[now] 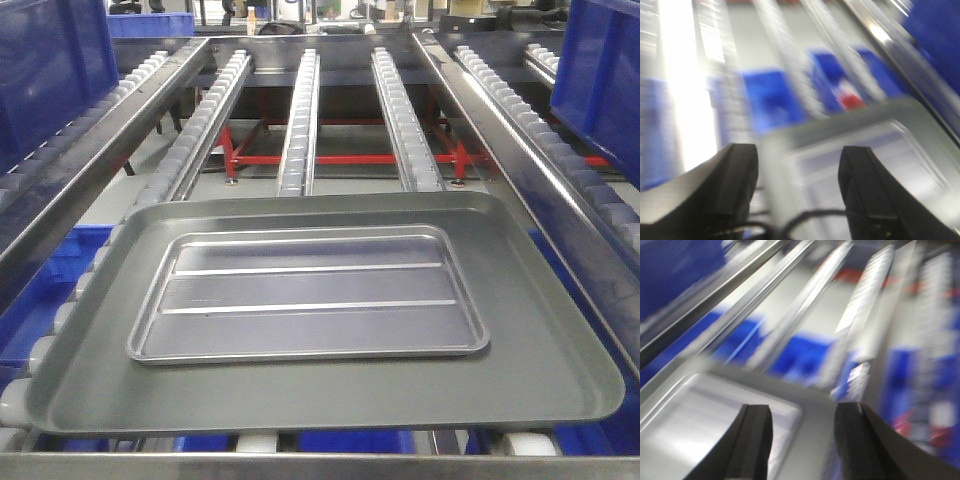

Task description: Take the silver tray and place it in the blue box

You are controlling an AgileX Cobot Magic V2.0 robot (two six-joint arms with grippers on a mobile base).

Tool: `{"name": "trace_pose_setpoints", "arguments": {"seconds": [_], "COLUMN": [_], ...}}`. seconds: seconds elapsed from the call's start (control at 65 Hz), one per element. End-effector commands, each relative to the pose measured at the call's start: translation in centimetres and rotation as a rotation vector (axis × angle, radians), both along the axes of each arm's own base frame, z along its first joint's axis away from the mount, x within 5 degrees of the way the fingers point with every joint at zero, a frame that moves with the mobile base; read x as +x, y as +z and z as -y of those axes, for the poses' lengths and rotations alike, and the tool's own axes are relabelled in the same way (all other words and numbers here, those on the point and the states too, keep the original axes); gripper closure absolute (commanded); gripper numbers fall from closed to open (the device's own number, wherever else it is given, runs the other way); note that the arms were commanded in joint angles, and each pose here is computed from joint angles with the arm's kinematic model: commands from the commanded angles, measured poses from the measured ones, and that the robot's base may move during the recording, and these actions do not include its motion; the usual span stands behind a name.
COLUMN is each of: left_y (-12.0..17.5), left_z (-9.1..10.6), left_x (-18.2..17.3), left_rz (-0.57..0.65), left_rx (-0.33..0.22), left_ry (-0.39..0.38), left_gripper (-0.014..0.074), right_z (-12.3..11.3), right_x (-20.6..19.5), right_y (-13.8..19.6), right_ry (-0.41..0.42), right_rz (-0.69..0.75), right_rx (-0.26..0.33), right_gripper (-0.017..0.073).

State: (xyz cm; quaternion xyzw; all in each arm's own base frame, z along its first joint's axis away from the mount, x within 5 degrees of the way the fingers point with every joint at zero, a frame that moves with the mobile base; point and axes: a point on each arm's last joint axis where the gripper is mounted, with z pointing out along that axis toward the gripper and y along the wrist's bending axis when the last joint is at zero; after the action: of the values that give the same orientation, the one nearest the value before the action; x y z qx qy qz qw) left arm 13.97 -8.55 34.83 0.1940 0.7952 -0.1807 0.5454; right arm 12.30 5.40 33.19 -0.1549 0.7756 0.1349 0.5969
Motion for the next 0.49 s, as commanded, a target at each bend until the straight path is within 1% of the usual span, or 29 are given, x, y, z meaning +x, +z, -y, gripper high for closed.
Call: {"name": "trace_pose_setpoints", "arguments": {"seconds": [0.0, 0.046, 0.077, 0.123, 0.185, 0.246, 0.292, 0.4, 0.477], "left_y": [1.5, 0.9, 0.6, 0.2, -0.5, -1.1, -1.4, -2.8, -3.9], "left_z": [2.7, 4.4, 5.3, 6.3, 7.3, 7.6, 7.6, 7.2, 7.4], "left_x": [0.9, 1.4, 1.7, 2.4, 3.4, 4.8, 6.1, 9.0, 10.8], "left_rz": [0.043, -0.014, -0.056, -0.115, -0.197, -0.276, -0.338, -0.463, -0.528], "left_rx": [-0.049, -0.046, -0.052, -0.061, -0.051, -0.020, -0.014, 0.033, 0.062], "left_ry": [-0.092, -0.142, -0.161, -0.167, -0.161, -0.127, -0.082, 0.023, 0.078], "left_gripper": [0.0297, 0.0308, 0.0311, 0.0311, 0.0311, 0.0311, 0.0311, 0.0311, 0.0311], "right_z": [-2.3, -3.6, -4.3, -5.2, -6.1, -6.6, -6.8, -7.2, -7.5], "right_x": [1.7, 2.4, 2.9, 3.7, 5.0, 6.4, 7.6, 10.3, 12.0], "right_y": [1.1, 0.8, 0.5, 0.1, -0.5, -1.0, -1.4, -2.2, -2.8], "right_ry": [0.090, 0.135, 0.155, 0.167, 0.150, 0.111, 0.081, 0.021, -0.026], "right_rz": [0.019, -0.014, -0.041, -0.096, -0.204, -0.310, -0.374, -0.488, -0.563], "right_rx": [0.012, -0.001, -0.013, -0.023, -0.019, -0.022, -0.029, -0.057, -0.044], "right_gripper": [0.0143, 0.0143, 0.0143, 0.0143, 0.0143, 0.0143, 0.0143, 0.0144, 0.0144]}}
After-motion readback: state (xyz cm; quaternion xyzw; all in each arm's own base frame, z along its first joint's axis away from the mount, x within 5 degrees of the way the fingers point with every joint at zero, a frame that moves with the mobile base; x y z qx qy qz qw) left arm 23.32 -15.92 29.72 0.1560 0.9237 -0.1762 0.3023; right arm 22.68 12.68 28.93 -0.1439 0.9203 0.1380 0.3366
